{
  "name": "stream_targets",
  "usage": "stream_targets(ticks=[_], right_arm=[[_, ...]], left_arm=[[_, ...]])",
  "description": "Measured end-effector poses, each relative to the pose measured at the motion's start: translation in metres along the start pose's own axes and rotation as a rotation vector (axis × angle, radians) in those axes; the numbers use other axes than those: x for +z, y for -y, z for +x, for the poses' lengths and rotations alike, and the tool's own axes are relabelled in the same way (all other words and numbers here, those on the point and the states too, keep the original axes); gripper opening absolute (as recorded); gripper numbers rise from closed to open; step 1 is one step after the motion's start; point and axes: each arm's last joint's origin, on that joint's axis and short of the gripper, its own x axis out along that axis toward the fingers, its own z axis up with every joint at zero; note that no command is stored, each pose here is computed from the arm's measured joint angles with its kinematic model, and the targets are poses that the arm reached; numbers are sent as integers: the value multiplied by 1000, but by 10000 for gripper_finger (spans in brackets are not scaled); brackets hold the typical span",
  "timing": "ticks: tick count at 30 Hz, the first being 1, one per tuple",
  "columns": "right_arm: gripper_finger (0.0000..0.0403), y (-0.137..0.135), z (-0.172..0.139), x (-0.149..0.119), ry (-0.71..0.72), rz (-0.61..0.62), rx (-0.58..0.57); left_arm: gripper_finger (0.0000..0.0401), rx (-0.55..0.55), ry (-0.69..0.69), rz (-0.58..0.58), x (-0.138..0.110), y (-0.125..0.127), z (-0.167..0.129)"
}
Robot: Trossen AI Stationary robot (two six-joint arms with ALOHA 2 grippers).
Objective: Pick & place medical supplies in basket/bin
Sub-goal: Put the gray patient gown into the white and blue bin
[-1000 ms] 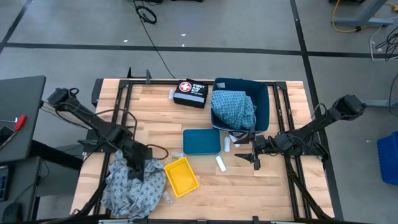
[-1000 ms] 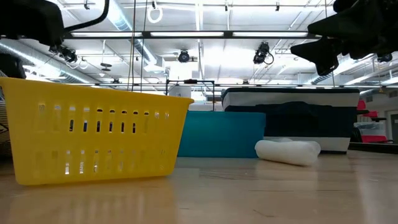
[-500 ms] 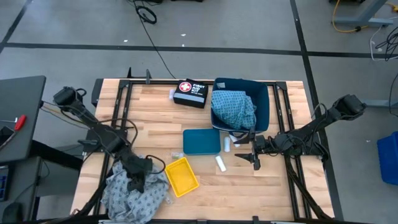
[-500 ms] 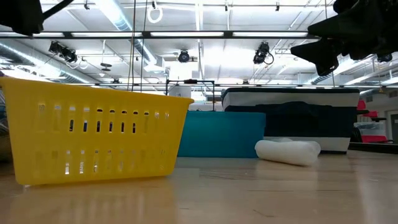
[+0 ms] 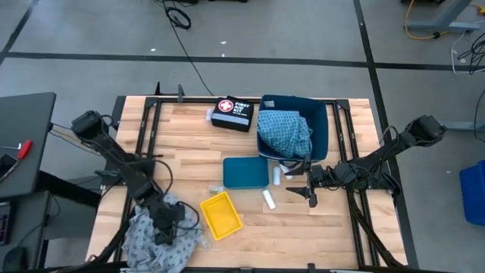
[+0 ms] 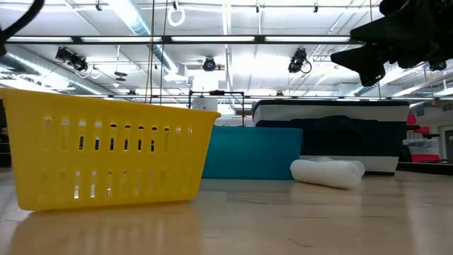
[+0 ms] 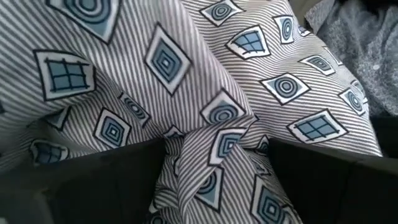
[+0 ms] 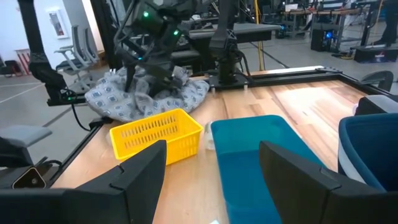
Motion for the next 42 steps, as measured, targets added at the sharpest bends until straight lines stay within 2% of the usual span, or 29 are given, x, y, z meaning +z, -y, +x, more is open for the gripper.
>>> stream_targets(ticks=[4, 7, 11, 15, 17, 21, 24, 33, 42], right_arm=[[263, 0, 0, 0, 0, 0, -1], [263, 0, 0, 0, 0, 1, -1], [263, 0, 0, 0, 1, 1, -1], [263, 0, 0, 0, 1, 1, -1], [263, 0, 0, 0, 1, 1, 0], [263, 0, 0, 0, 0, 1, 0], [263, 0, 0, 0, 1, 1, 0], [263, 1, 0, 0, 6, 0, -42], [263, 1, 0, -1, -3, -3, -44]], left_arm=[[289, 53, -16, 35, -4, -4, 13], [261, 101, -20, 44, -5, -9, 22], [174, 140, -33, 55, -5, -14, 30], [42, 182, -38, 86, -6, -18, 32], [17, 220, -24, 90, -6, -21, 29], [14, 324, 39, 90, -2, -28, 15], [14, 433, 135, 70, 1, -36, 0], [14, 731, 366, -58, 17, -62, -42], [26, 738, 416, -25, 24, -66, -63]])
